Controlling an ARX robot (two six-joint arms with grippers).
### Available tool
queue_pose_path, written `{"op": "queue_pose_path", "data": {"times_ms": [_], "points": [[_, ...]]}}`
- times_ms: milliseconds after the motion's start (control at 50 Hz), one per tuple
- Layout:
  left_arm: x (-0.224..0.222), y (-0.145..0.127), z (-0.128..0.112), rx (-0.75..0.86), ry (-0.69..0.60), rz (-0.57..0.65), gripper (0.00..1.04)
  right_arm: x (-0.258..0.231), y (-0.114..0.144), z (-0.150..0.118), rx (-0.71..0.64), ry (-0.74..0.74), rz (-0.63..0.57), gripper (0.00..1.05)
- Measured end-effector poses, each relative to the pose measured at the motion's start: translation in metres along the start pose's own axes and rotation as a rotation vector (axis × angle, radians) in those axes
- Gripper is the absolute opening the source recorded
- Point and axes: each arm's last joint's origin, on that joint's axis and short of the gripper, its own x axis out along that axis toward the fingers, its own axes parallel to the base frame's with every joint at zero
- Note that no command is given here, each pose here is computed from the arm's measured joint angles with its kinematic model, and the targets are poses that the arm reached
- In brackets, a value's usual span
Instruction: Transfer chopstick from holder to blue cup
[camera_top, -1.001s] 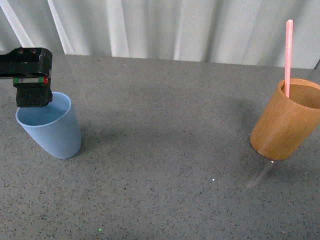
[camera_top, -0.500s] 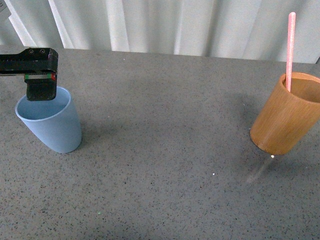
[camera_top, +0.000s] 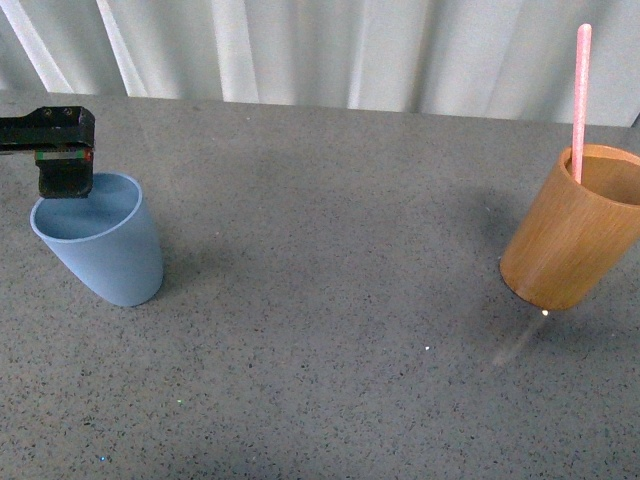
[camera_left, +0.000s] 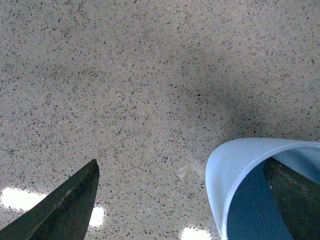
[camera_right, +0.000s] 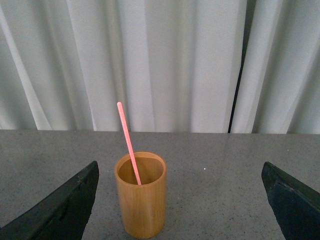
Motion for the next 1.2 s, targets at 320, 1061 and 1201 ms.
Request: {"op": "queue_pose_path", "data": {"times_ms": [320,1061,1201], "points": [[0.005,-0.001,-0.003,0.004,0.024,0.012,0.98,0.0,0.0,0.0,0.0,0.0,0.0,0.95],[0.015,-0.029,-0.003,0.021,0.113,-0.041,0.55,0.0,0.0,0.0,0.0,0.0,0.0,0.95],[0.013,-0.032,-0.001,0.027,0.115,-0.045,0.33,0.0,0.0,0.0,0.0,0.0,0.0,0.95]]}}
